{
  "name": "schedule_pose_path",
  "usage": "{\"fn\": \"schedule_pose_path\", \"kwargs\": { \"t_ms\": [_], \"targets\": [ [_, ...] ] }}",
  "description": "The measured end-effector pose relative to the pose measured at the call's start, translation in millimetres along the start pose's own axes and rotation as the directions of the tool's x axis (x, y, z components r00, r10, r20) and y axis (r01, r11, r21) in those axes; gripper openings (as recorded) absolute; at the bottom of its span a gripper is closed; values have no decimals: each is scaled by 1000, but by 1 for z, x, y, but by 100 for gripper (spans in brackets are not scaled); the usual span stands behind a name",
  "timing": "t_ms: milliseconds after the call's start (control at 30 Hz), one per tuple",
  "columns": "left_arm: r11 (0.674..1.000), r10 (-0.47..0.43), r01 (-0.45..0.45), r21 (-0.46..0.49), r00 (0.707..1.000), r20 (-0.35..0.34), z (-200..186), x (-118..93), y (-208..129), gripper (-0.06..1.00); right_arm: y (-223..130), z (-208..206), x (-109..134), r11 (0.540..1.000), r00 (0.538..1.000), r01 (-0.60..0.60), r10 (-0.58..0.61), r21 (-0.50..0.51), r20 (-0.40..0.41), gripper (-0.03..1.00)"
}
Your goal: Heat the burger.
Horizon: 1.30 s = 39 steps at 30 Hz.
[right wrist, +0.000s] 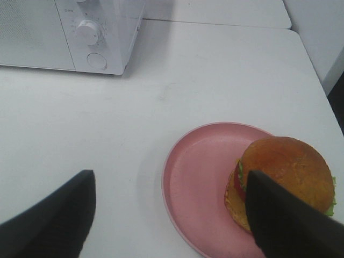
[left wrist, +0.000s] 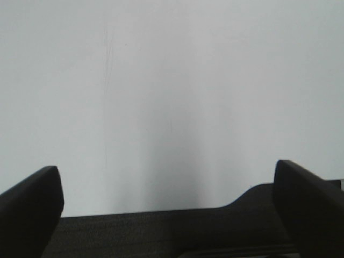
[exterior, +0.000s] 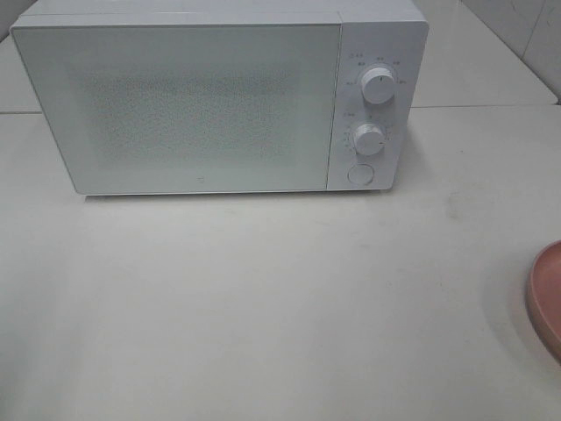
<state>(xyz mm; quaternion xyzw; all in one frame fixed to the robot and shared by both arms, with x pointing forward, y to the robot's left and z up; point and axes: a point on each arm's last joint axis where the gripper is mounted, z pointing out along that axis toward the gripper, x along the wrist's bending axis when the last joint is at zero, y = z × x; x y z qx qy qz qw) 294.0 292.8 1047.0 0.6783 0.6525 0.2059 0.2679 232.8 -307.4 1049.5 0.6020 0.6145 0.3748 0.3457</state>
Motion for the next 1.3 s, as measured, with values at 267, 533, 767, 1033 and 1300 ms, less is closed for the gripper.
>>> {"fn": "schedule_pose_path", "kwargs": {
  "t_ms": [267,533,767,1033,1300],
  "targets": [
    [982,6,0,-187,1000,31,-23,-4,-17,97,0,0,0,1000,1000,0,0,0,0,75],
    [947,-4,11,-321,1000,24,-38,-6,-32,97,0,0,0,1000,1000,0,0,0,0,75],
    [912,-28,22,-411,1000,-7,-47,-8,-43,97,0,0,0,1000,1000,0,0,0,0,75],
    [914,-28,23,-406,1000,-7,-46,-8,-44,97,0,0,0,1000,1000,0,0,0,0,75],
    [914,-28,23,-406,1000,-6,-46,-8,-44,97,0,0,0,1000,1000,0,0,0,0,75]
  ]
}}
